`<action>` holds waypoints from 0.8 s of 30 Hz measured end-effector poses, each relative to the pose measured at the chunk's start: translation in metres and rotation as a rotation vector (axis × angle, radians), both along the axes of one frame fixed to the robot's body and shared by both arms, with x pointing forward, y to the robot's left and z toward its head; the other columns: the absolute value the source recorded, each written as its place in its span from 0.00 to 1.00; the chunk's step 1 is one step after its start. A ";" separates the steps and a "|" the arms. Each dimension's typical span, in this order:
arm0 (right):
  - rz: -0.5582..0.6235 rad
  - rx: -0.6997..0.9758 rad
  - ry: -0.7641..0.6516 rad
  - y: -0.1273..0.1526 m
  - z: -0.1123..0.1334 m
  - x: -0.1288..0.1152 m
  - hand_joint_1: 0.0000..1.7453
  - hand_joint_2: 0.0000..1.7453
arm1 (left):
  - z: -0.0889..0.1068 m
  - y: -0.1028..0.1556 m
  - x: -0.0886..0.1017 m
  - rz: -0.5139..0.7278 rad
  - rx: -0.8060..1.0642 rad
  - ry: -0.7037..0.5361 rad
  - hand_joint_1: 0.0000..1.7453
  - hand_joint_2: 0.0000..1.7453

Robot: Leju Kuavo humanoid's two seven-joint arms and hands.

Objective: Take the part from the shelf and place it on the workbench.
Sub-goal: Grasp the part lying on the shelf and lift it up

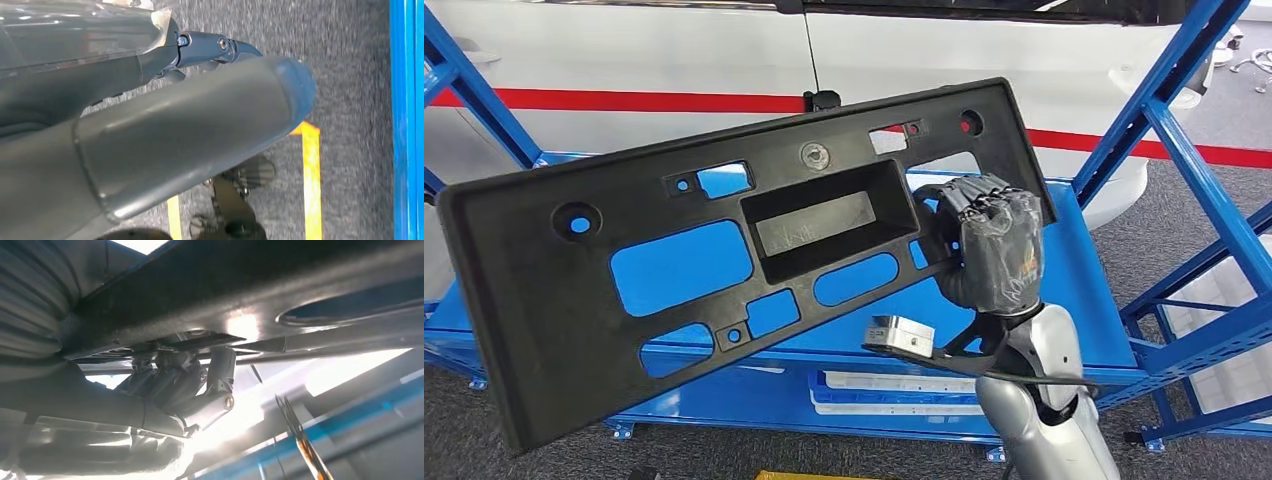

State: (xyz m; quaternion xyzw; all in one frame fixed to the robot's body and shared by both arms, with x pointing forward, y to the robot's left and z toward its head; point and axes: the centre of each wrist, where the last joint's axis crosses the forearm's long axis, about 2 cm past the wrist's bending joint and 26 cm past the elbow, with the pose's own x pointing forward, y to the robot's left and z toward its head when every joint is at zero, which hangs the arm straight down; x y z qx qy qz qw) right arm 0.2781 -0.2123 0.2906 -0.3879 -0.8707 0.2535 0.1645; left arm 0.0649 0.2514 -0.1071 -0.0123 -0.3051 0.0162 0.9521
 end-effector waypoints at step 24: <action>0.103 0.126 0.227 -0.022 -0.012 -0.001 1.00 1.00 | 0.000 0.001 0.000 -0.027 0.013 0.094 0.00 1.00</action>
